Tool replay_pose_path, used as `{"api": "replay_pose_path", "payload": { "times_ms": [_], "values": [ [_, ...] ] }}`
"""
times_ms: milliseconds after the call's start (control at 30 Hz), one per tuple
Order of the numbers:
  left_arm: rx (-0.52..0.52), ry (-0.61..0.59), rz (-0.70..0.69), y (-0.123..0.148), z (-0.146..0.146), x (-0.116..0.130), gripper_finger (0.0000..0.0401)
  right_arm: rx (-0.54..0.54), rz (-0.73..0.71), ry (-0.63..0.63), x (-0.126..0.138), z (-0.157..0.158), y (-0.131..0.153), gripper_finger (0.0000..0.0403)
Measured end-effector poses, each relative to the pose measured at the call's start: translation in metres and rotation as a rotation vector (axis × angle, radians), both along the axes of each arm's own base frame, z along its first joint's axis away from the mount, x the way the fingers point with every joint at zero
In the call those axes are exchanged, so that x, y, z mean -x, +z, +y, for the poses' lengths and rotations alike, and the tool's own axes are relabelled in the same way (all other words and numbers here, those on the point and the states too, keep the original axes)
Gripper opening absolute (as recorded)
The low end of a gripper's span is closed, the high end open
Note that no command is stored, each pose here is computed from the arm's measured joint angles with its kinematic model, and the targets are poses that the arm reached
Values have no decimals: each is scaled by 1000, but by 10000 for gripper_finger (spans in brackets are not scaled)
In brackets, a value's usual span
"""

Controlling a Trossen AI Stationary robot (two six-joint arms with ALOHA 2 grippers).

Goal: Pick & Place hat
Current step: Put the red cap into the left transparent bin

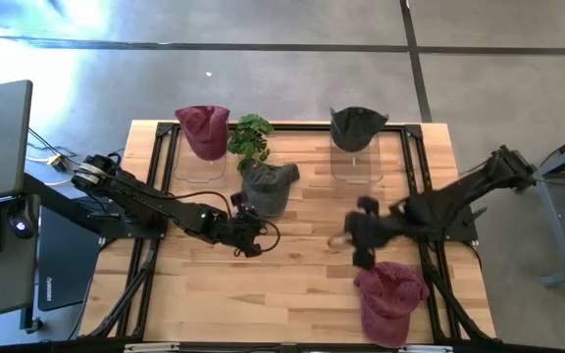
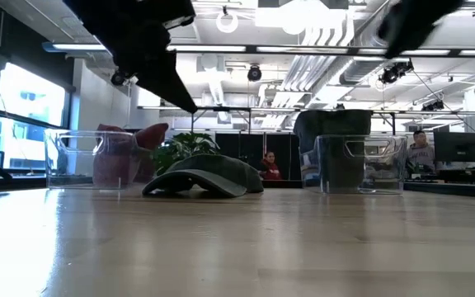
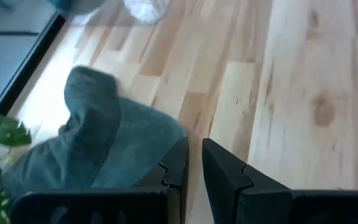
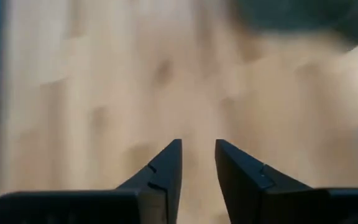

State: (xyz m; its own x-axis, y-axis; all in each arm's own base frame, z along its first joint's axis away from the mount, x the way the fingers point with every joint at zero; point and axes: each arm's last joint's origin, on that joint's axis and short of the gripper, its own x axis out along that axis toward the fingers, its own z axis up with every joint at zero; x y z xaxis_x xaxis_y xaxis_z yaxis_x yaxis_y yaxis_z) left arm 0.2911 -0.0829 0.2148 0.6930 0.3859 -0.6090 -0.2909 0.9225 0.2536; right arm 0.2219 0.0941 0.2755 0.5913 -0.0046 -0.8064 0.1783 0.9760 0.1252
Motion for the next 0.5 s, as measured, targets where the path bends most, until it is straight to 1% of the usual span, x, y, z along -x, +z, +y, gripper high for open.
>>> {"api": "replay_pose_path", "payload": {
  "times_ms": [67,133,200,267,367,433,500],
  "values": [
    [10,-15,-4,1,-1,-1,39,-119,41,-36,8,17,-3,91],
    [26,-26,-11,1,-1,-1,39,-246,99,-76,15,31,-5,100],
    [45,-44,-17,1,-3,-2,39,-348,154,-120,21,42,-6,119],
    [53,-63,-16,-4,-8,-5,39,-413,206,-151,29,51,-6,145],
    [36,-80,-4,-11,-16,-6,39,-449,266,-171,39,60,-8,190],
    [32,-95,-14,-13,-19,-9,39,-430,325,-156,46,63,-10,216],
    [38,-123,-4,-15,-21,-10,39,-379,377,-147,53,64,-14,235]
  ]
}}
